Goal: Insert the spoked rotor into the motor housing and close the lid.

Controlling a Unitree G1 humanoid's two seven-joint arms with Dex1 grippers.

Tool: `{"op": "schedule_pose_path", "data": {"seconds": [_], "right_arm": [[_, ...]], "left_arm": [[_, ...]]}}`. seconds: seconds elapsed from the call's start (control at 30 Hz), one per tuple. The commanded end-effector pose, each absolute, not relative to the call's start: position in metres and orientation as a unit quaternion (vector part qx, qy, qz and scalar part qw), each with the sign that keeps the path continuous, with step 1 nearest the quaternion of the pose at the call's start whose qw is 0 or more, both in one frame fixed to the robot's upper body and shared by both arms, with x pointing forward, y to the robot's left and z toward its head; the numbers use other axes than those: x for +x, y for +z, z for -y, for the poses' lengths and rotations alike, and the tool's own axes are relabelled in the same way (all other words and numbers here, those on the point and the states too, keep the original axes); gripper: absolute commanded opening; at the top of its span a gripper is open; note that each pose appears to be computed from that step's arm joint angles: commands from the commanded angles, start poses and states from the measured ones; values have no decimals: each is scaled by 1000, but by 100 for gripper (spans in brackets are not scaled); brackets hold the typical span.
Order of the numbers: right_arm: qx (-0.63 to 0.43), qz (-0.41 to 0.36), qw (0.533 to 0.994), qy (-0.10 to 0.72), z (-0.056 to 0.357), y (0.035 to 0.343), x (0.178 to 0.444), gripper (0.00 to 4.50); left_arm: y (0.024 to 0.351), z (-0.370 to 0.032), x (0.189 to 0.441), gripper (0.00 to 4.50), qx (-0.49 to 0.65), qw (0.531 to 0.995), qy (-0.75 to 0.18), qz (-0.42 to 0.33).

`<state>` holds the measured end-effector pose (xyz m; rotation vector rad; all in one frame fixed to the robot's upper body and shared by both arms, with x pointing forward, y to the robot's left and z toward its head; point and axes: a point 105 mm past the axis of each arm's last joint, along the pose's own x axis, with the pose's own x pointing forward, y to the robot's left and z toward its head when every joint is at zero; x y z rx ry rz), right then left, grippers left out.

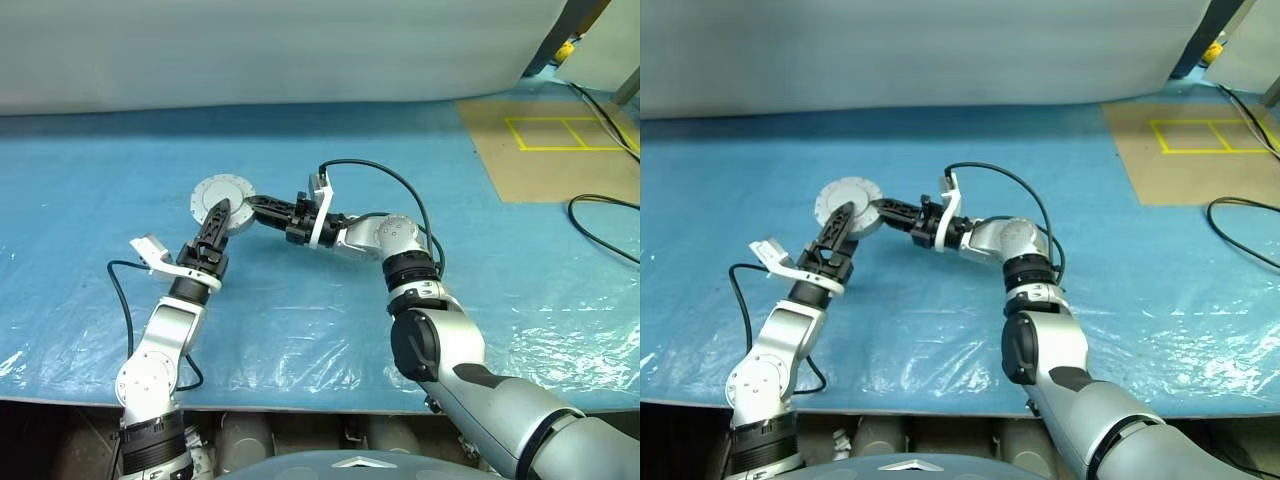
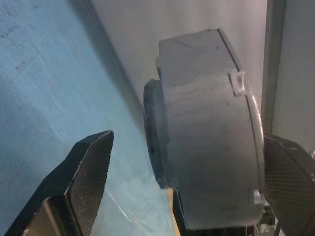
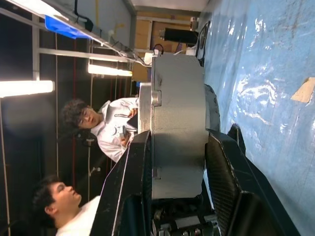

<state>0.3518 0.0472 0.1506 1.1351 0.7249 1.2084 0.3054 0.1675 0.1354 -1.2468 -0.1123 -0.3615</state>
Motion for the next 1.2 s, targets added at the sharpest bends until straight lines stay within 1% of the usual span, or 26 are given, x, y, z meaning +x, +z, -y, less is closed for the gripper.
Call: {"op": "schedule_pose_path", "data": {"seconds": [0.03,0.13,0.33,0.5,0.57,0.63,0.67,0.8,0.83,0.87,0.97,1.07,1.2], "right_arm": [[518,-285,564,577,-68,171,334,115],[515,-286,564,579,-69,170,332,115],[513,-287,566,577,-69,168,333,115],[513,-285,576,570,-72,167,336,115],[514,-279,586,560,-71,166,340,115],[515,-277,599,546,-71,161,344,189],[515,-277,601,545,-71,160,345,217],[509,-273,606,547,-73,161,346,353],[507,-272,609,546,-73,161,346,397],[507,-270,613,543,-72,161,348,414],[508,-268,628,526,-69,157,355,414],[501,-261,647,512,-67,154,362,414],[492,-253,666,500,-64,150,367,414]], "left_arm": [[142,-170,305,360,-589,786,-173,71],[146,-168,303,264,-588,783,-185,78],[148,-168,302,261,-587,782,-190,87],[141,-169,306,260,-578,795,-170,69],[146,-164,307,260,-584,789,-180,73],[151,-163,308,260,-588,784,-182,79],[152,-164,309,260,-592,782,-178,82],[153,-171,310,260,-605,774,-162,98],[154,-172,310,260,-612,768,-158,106],[157,-175,309,260,-621,760,-154,118],[164,-185,308,260,-643,737,-142,151],[168,-204,307,260,-658,719,-111,193],[165,-228,312,260,-637,734,-63,228]]}}
